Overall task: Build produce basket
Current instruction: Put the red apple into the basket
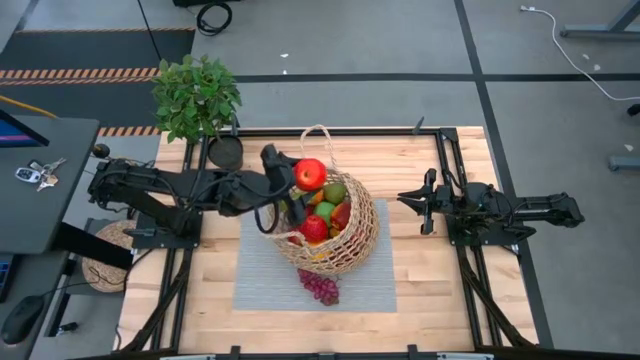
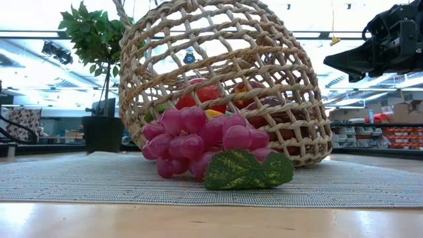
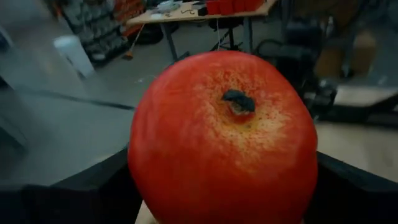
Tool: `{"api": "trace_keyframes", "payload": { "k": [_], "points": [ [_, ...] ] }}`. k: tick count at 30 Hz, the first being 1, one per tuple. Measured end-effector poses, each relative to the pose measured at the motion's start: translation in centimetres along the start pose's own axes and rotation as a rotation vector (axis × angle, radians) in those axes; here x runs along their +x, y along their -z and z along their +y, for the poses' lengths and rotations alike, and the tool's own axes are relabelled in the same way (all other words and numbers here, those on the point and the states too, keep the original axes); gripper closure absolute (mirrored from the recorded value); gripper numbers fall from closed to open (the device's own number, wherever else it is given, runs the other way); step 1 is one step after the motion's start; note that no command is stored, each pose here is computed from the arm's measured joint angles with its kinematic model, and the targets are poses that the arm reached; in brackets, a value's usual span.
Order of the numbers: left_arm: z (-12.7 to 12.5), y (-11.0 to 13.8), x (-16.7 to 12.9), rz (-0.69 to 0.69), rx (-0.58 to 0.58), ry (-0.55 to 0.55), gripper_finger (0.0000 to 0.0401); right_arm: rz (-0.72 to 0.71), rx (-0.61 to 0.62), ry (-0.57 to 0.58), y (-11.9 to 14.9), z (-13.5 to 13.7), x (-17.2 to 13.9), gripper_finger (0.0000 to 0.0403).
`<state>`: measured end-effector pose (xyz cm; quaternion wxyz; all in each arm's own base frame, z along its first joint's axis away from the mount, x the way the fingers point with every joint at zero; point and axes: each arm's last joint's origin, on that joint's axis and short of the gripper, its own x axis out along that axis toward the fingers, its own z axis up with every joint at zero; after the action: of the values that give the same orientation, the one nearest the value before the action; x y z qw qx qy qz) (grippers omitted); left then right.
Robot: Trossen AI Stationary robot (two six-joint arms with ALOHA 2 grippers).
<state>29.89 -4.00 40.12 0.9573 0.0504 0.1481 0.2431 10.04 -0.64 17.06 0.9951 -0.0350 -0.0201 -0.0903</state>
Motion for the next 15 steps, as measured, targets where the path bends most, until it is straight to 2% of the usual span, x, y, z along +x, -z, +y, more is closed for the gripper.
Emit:
{"api": "trace_keyframes", "payload": {
  "k": [15],
  "points": [
    [0.04,0.01,0.03,0.001,0.941,-0.001,0.0066,0.000,0.000,0.000,0.00,0.00,0.00,0.0353]
  ]
}}
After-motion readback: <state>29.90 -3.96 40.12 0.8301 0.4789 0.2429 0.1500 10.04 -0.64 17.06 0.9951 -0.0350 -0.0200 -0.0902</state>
